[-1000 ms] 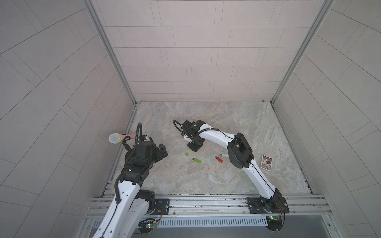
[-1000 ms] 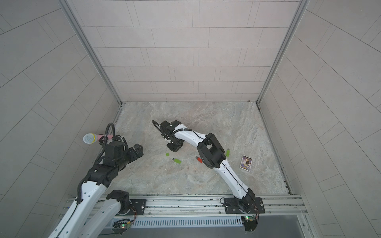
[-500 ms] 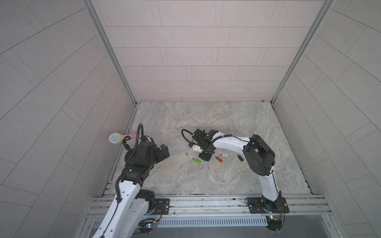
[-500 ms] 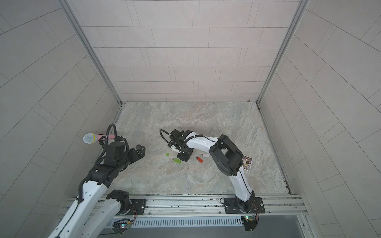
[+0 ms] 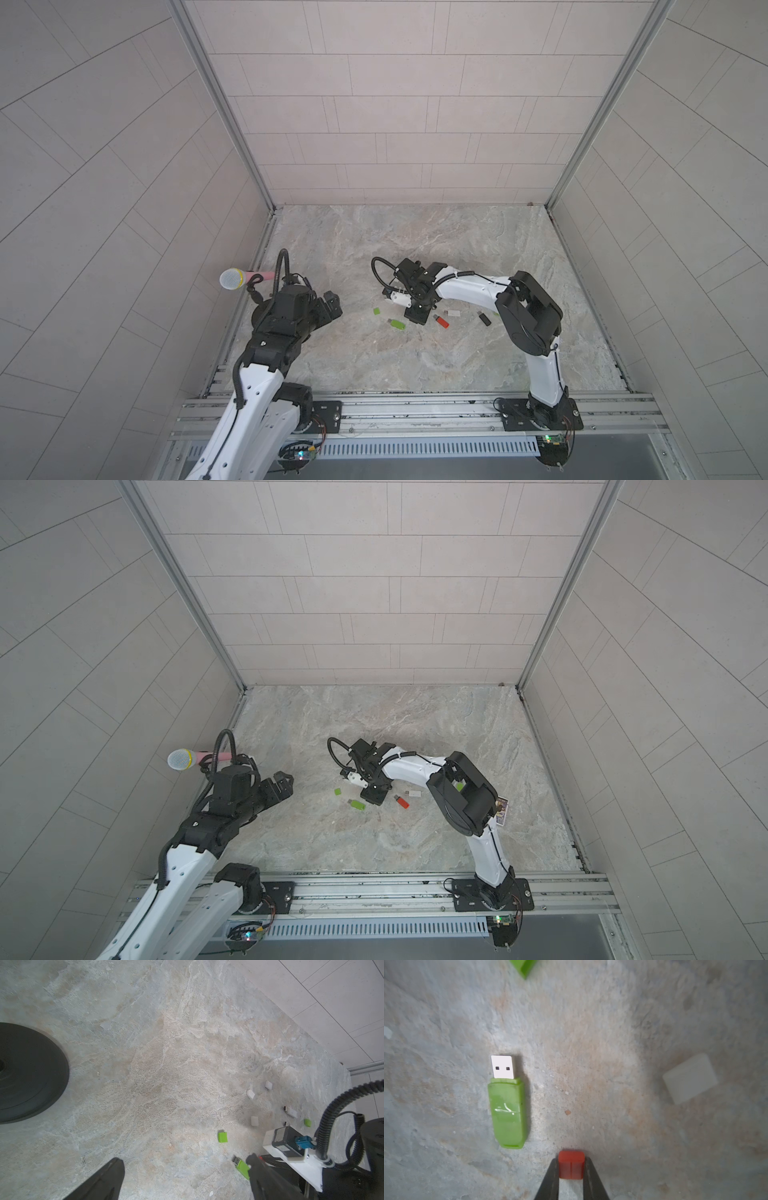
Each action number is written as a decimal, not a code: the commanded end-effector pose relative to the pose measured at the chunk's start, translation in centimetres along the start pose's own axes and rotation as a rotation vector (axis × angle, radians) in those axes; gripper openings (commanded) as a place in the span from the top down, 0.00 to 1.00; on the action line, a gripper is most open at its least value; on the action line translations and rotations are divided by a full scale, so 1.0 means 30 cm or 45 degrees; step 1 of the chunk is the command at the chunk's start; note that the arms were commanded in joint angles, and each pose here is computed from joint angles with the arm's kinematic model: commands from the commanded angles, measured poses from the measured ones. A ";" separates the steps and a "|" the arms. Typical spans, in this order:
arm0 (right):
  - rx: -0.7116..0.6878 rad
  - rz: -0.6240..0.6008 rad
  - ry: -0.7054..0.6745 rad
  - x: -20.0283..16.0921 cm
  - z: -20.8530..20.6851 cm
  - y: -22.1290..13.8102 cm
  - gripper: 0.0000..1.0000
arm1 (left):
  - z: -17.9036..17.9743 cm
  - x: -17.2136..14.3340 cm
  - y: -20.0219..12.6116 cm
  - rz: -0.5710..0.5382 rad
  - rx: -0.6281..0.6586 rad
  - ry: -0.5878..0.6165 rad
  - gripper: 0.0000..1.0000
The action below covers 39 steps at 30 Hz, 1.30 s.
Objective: Close the usb drive cover
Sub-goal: Pick up the cover from the center of the board.
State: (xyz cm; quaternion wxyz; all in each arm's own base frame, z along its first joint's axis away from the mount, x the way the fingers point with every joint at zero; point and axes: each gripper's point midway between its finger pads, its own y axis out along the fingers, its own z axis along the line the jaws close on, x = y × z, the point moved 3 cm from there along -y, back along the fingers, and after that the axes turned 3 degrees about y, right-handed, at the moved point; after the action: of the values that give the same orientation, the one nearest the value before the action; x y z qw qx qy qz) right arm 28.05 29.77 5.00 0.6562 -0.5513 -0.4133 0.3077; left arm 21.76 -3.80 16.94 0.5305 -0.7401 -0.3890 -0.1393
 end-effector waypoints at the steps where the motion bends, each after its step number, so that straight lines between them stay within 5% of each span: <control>1: 0.038 0.106 -0.045 -0.082 0.016 0.093 0.80 | -0.012 0.001 0.007 0.001 -0.035 0.005 0.00; 14: 0.046 -0.391 -0.223 -0.023 0.075 -0.119 0.83 | -0.166 -0.081 0.072 0.287 -0.403 -0.007 0.09; 32: 0.025 -0.680 -0.319 -0.051 0.108 -0.242 0.83 | -0.429 -0.258 0.142 0.611 -0.825 0.099 0.34; 39: 0.034 -0.752 -0.322 -0.040 0.117 -0.269 0.83 | -0.499 -0.292 0.169 0.680 -0.936 0.084 0.37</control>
State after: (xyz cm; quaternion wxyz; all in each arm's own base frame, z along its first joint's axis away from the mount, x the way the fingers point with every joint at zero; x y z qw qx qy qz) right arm 24.02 28.44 11.65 0.6662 -0.3779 -0.6136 0.1920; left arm 22.57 -20.24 13.13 0.3021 -0.9382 -0.1036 -0.1333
